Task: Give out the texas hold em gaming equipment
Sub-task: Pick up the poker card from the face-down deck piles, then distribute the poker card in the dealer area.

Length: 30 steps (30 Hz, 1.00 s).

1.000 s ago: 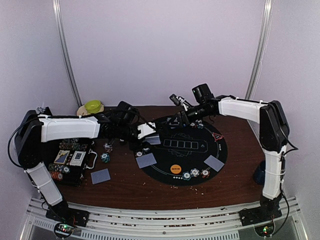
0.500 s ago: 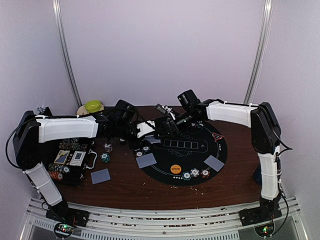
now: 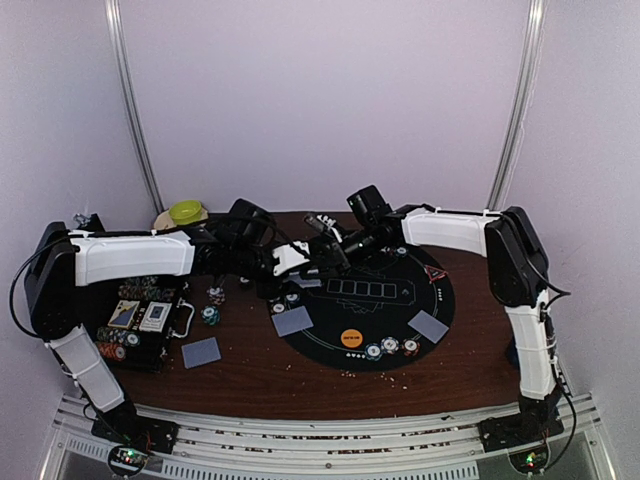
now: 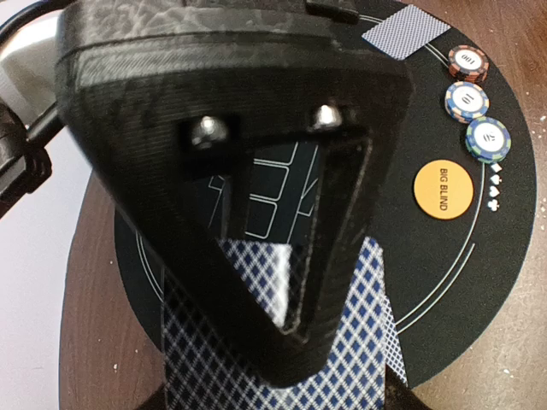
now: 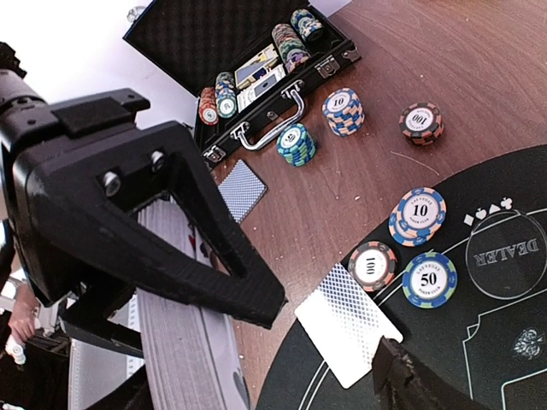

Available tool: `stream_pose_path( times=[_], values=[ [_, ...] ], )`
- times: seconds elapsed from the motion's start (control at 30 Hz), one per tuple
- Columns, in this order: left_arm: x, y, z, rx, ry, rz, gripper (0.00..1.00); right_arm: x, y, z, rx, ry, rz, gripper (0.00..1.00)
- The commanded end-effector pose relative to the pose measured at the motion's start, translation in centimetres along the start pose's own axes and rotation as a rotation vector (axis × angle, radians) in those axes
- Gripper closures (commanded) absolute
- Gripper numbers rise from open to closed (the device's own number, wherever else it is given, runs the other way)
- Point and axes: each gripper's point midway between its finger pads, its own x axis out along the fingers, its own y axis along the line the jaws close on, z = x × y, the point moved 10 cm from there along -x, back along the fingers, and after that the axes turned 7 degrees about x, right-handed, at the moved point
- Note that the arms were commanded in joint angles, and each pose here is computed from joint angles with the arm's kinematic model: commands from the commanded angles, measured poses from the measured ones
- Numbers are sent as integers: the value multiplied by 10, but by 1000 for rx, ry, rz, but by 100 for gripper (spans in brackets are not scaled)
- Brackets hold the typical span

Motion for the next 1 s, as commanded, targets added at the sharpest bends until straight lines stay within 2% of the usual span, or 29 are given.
stream_pose_path(
  times=[0.0, 0.27, 0.5, 0.8, 0.97],
  values=[
    [-10, 9, 10, 11, -68, 36, 96, 5, -5, 8, 16, -24, -17, 27],
    [-10, 9, 10, 14, -65, 37, 96, -20, -27, 10, 66, -93, -96, 48],
    [-8, 9, 9, 13, -60, 36, 96, -34, -24, 7, 26, -87, -146, 54],
    [-6, 9, 8, 12, -53, 37, 96, -44, 6, 15, -42, -40, -5, 66],
    [-6, 9, 7, 13, -51, 39, 96, -51, 19, 13, -73, -8, 10, 81]
  ],
)
